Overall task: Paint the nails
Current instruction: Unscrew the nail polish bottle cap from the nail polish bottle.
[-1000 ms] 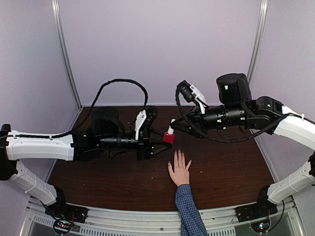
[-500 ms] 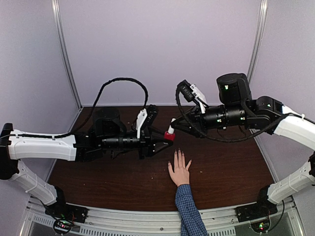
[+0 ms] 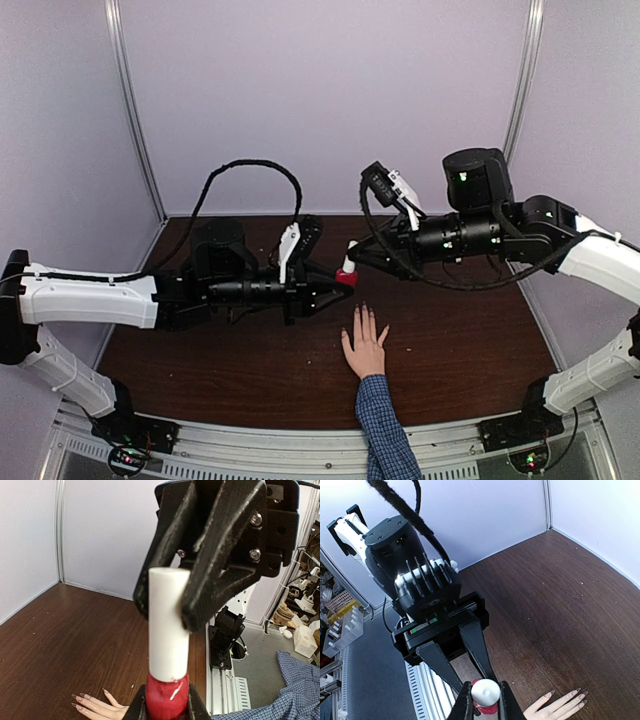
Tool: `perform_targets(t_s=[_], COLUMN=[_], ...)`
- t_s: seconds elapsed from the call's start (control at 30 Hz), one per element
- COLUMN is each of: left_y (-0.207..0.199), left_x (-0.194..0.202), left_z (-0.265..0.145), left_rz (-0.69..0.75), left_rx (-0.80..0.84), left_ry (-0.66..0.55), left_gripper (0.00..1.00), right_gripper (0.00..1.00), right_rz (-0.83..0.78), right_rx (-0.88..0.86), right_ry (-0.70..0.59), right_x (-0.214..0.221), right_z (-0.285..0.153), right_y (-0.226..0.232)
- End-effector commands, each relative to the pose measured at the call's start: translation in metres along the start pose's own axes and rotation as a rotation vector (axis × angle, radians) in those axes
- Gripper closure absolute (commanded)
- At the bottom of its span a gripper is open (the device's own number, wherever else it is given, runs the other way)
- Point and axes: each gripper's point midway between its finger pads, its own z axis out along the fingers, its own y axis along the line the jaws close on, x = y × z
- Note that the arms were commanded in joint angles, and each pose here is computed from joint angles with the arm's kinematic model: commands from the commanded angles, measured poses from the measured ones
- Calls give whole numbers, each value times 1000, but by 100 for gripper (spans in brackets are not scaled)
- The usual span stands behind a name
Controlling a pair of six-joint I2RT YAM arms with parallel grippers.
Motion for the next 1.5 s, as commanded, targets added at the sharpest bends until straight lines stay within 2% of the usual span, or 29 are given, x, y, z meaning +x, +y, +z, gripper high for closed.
perform_targets(t_s=[0.0, 0.23, 0.57, 0.67, 0.8, 0.87, 0.97, 1.1, 1.3, 1.47], left_y=[-18, -55, -84, -84, -71, -59, -28, -3, 17, 28], left_x=[-17, -17, -18, -17, -14, -13, -15, -19, -18, -13], left_z=[-6, -16, -27, -27, -23, -22, -22, -27, -25, -23], left_rz=[50, 131, 162, 162, 155, 164, 169, 164, 155, 142], left_rx=[84, 283, 460, 463, 377, 292, 98, -63, -173, -222], left_ry=[-69, -38, -25, -22, 1, 10, 1, -27, -30, -19], left_gripper=[100, 100, 100, 100, 100, 100, 100, 100, 100, 100], right_gripper=[100, 100, 100, 93, 57, 47, 43, 40, 39, 42], right_rz=[-41, -92, -155, -162, -146, -133, -94, -15, 101, 162], right_rx=[-57, -241, -469, -502, -442, -374, -237, -101, 56, 78], right_ry=[-57, -49, -42, -36, -29, -19, 3, 21, -10, -23], right_x=[-12, -10, -6, -5, -7, -7, -4, 2, 4, 1], right_z=[-12, -19, -30, -31, -29, -27, -19, -9, 2, 11], right_y=[14, 46, 82, 87, 79, 69, 45, 20, -11, -18])
